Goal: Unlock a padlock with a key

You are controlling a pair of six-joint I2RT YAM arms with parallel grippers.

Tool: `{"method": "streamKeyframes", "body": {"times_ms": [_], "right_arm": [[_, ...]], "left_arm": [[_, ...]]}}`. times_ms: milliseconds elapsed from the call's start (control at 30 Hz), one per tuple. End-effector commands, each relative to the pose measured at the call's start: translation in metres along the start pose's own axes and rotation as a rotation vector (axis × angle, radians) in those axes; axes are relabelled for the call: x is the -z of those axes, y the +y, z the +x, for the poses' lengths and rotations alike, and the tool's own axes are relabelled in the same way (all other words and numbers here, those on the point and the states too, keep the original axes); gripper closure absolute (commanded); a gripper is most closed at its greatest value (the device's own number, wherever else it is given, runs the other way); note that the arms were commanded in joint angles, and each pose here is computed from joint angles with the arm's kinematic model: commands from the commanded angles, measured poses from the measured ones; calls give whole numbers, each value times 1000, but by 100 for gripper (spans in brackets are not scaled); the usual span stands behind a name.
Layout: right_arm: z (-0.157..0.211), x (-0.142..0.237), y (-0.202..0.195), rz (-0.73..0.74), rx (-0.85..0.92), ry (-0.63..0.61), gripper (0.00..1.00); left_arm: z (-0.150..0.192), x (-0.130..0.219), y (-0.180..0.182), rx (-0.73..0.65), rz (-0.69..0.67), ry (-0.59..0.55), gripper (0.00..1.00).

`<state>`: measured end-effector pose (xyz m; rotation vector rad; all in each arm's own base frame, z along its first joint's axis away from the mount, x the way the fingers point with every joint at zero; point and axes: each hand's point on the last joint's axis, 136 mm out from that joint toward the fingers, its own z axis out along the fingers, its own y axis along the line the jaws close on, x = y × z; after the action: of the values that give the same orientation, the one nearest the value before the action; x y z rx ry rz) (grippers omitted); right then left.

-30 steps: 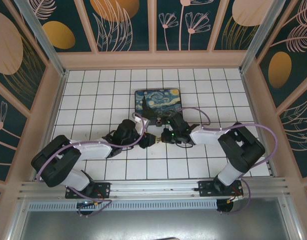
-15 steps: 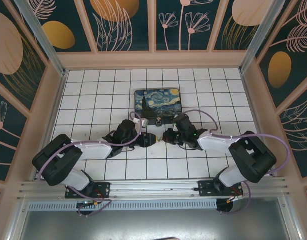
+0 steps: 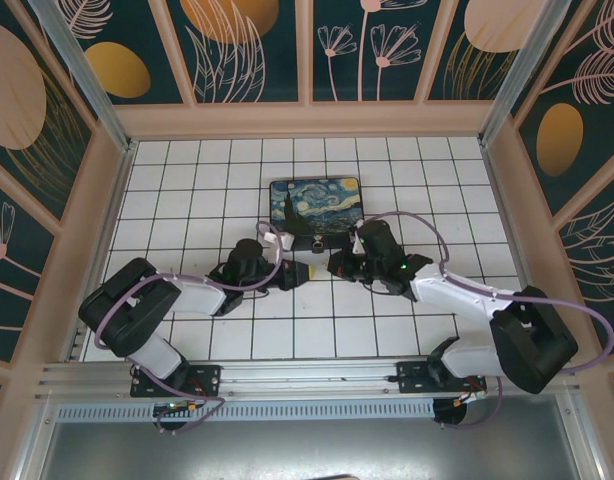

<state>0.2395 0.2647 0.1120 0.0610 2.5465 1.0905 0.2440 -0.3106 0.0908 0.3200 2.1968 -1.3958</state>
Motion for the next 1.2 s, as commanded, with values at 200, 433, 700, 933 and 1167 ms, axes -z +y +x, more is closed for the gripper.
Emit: {"method": "streamKeyframes", "body": {"times_ms": [200, 433, 700, 933, 1167], "right_arm": [[-7, 39, 64, -174, 118, 62, 98], [-12, 56, 97, -242, 170, 111, 97], [-9, 60, 104, -265, 172, 137, 97], [1, 54, 105, -309, 154, 165, 97], [4, 47, 97, -277, 139, 176, 97]], "left_arm": [[-6, 13, -40, -320, 177, 10, 67], [-21, 16, -62, -404, 243, -39, 70], [-32, 23, -73, -441, 262, -88, 72], [-33, 26, -77, -472, 261, -90, 75], [-31, 29, -78, -496, 264, -93, 85]]}}
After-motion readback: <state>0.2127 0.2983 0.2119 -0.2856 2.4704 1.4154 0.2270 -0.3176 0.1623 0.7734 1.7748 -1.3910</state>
